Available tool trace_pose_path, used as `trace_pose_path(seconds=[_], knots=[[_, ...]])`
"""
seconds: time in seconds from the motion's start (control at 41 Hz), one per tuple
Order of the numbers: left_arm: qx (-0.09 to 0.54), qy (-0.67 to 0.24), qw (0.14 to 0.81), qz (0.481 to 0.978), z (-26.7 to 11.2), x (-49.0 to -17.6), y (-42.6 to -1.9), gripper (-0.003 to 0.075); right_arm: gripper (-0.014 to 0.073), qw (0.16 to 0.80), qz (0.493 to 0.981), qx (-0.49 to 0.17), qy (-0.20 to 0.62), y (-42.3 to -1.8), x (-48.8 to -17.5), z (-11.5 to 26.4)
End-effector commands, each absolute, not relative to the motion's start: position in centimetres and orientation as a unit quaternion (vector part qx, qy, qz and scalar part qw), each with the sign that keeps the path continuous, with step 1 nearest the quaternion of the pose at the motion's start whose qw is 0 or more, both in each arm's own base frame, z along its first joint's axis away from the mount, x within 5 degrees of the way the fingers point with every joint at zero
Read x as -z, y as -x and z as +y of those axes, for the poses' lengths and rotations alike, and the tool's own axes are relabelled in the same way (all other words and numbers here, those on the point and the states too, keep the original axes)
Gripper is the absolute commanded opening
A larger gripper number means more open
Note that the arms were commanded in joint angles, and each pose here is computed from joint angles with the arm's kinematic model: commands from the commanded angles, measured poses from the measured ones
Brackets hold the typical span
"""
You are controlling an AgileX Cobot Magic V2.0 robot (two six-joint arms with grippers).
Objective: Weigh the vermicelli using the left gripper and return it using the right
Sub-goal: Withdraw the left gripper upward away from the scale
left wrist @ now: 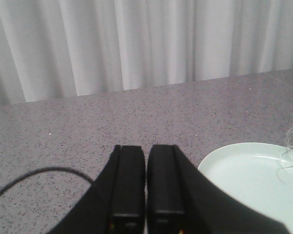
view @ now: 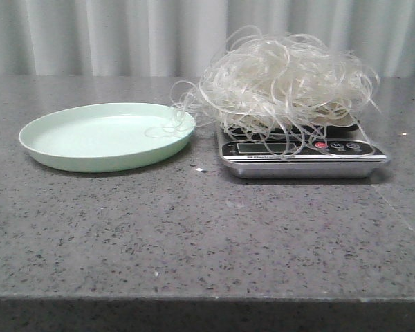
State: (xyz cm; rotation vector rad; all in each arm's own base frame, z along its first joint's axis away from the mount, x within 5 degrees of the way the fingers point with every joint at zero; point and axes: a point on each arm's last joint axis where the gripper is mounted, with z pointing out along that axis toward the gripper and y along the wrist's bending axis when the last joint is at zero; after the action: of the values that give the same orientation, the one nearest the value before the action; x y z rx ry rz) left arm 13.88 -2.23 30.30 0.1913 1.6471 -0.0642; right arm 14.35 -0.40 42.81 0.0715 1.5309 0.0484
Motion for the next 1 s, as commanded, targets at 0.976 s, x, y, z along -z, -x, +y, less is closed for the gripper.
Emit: trace_pose_path(seconds=[0.976], knots=[[0.034,-0.072,0.715,0.695,-2.2,-32.0,-13.9,0.0137,0.0613,0.388,0.832,-0.144,0.369,-25.8,-39.2,17.2]])
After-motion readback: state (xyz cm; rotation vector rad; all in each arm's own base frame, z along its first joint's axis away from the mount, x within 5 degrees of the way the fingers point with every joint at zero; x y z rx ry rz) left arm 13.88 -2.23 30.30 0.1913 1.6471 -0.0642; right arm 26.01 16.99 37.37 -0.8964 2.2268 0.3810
